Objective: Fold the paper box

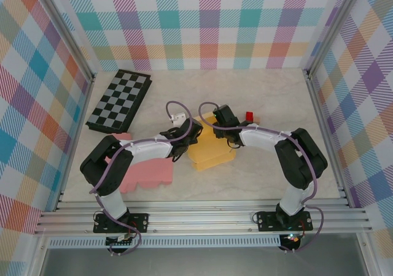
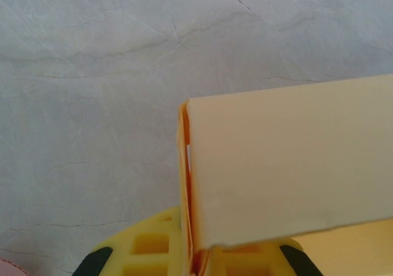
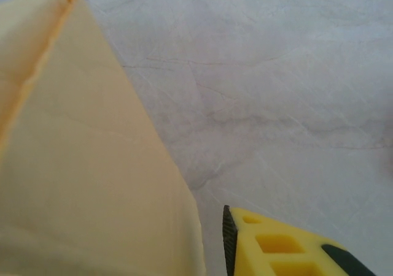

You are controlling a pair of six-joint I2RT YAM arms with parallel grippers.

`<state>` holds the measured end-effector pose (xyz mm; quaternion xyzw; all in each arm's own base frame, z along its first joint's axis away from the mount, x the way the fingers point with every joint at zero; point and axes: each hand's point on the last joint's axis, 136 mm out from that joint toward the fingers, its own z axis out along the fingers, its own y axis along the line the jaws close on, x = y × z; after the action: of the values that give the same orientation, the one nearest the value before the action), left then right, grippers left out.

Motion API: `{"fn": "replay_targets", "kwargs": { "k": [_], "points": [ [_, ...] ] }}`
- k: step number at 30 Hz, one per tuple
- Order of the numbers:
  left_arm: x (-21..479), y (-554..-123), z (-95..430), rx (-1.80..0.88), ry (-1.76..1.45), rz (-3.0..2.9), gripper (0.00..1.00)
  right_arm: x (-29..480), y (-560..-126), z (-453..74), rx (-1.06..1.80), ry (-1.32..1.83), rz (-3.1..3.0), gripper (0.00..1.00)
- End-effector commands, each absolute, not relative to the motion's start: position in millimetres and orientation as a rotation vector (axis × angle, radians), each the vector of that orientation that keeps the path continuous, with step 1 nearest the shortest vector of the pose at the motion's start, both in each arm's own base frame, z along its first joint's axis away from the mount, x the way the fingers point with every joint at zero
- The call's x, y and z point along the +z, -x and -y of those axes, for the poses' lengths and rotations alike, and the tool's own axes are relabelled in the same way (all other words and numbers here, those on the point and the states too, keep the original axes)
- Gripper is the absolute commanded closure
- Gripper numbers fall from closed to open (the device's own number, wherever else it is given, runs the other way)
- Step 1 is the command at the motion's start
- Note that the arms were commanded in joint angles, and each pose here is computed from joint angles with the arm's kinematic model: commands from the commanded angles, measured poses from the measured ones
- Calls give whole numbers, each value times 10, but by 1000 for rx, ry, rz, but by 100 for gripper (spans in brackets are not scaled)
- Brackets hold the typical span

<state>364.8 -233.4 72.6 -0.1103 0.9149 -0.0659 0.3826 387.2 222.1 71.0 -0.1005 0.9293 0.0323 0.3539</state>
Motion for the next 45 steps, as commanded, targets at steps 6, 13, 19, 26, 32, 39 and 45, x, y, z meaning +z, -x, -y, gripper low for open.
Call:
{"fn": "replay_targets", "kwargs": {
  "k": [6,13,19,26,32,39,45],
  "points": [
    [854,-3652,2348,-209,310,-2335,100,790,-4058,-1742,-284,119,-2355,83],
    [815,-3654,2357,-203,315,-2348,100,848,-4004,-1515,-418,9,-2342,82],
    [771,-3675,2353,-178,315,-2353,100,945,-3935,-1926,-35,39,-2366,76],
    [750,-3698,2365,-173,322,-2356,100,1222,-3858,-2087,145,12,-2366,64],
    [734,-3696,2363,-165,320,-2359,100,1297,-3731,-2219,255,103,-2391,52],
    [756,-3739,2377,-144,237,-2334,100,1497,-3557,-2282,386,204,-2368,42],
    [867,-3822,2378,-87,76,-2255,100,1705,-3592,-2132,461,140,-2376,40]
  ]
}}
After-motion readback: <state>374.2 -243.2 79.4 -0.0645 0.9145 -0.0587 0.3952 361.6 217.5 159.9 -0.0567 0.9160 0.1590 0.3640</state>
